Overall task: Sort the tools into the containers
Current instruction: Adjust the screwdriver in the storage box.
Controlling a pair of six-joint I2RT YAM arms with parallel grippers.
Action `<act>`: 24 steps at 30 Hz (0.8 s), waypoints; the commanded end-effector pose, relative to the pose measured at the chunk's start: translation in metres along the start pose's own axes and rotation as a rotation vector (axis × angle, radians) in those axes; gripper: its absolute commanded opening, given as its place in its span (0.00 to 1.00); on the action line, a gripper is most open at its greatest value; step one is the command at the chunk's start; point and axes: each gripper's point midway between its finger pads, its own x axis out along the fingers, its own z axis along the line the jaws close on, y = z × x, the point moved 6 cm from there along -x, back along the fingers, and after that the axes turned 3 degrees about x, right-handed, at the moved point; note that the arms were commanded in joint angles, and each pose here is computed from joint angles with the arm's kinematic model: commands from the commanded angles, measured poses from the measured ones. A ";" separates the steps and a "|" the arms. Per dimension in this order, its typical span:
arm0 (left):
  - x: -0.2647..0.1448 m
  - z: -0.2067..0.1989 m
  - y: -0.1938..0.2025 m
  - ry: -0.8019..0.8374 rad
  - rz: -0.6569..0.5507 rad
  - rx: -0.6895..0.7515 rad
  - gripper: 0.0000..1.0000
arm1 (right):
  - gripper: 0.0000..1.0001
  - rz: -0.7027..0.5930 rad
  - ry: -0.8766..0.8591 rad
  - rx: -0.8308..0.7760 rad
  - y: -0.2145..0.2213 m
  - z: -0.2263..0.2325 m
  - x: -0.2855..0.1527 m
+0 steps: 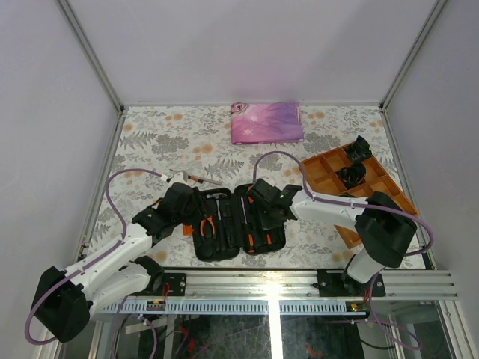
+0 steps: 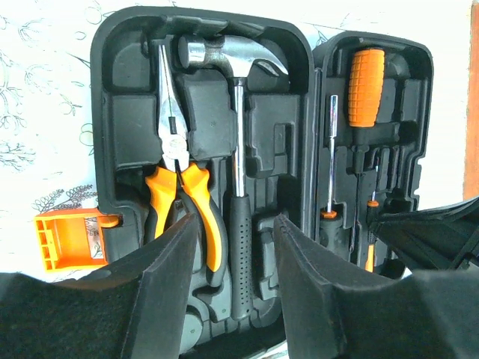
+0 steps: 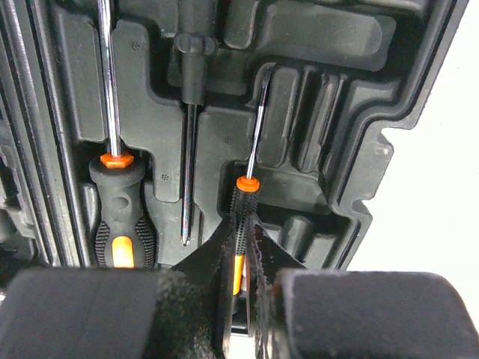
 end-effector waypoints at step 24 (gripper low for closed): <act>0.015 0.017 -0.107 -0.263 -0.162 -0.119 0.56 | 0.45 -0.515 -0.286 0.012 -0.006 -0.014 -0.077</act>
